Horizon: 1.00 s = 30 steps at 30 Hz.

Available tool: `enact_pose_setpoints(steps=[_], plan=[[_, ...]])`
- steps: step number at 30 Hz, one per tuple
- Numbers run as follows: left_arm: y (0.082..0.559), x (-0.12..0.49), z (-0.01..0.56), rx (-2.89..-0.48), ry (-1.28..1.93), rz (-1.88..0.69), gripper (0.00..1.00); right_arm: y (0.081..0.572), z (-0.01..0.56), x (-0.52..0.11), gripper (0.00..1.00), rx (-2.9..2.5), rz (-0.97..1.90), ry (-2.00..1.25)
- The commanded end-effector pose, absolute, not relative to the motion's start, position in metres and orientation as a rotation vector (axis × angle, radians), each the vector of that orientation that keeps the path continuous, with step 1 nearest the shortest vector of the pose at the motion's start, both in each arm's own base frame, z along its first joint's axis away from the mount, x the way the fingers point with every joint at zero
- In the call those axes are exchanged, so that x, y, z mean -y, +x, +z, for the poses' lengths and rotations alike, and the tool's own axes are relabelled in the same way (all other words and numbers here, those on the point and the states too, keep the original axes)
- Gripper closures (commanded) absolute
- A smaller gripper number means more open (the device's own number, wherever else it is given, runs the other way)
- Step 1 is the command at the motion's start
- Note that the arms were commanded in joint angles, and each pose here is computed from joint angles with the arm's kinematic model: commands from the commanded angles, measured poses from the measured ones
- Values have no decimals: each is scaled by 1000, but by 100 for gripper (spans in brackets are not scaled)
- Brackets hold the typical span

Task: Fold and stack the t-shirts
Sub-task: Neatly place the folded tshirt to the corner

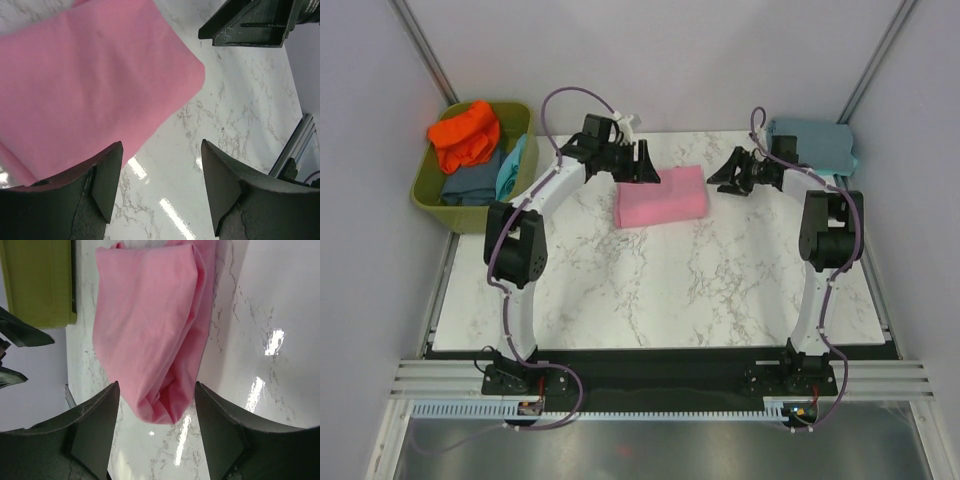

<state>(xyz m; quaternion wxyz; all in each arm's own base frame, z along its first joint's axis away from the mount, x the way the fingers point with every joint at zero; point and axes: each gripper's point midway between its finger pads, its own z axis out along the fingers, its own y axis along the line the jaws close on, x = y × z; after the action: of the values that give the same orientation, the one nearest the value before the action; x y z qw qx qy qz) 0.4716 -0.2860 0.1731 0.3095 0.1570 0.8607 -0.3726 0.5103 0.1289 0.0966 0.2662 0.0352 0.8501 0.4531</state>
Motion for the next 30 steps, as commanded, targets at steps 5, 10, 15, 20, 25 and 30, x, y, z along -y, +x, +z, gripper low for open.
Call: enact_pose_setpoints(steps=[5, 10, 15, 20, 25, 30], plan=[[475, 336, 141, -2276, 509, -1090, 29, 519, 84, -139, 31, -2273, 1343, 35], [473, 354, 113, -2312, 535, -1083, 29, 524, 69, -144, 30, -2276, 1393, 88], [467, 353, 91, -2371, 520, -1060, 29, 526, 48, -147, 30, -2295, 1428, 125], [466, 349, 78, -2402, 514, -1038, 29, 525, 32, -158, 29, -2316, 1458, 138], [466, 349, 71, -2420, 504, -1035, 29, 519, 22, -180, 29, -2335, 1504, 105], [468, 348, 74, -2413, 494, -1035, 29, 512, 14, -201, 29, -2362, 1547, 103]])
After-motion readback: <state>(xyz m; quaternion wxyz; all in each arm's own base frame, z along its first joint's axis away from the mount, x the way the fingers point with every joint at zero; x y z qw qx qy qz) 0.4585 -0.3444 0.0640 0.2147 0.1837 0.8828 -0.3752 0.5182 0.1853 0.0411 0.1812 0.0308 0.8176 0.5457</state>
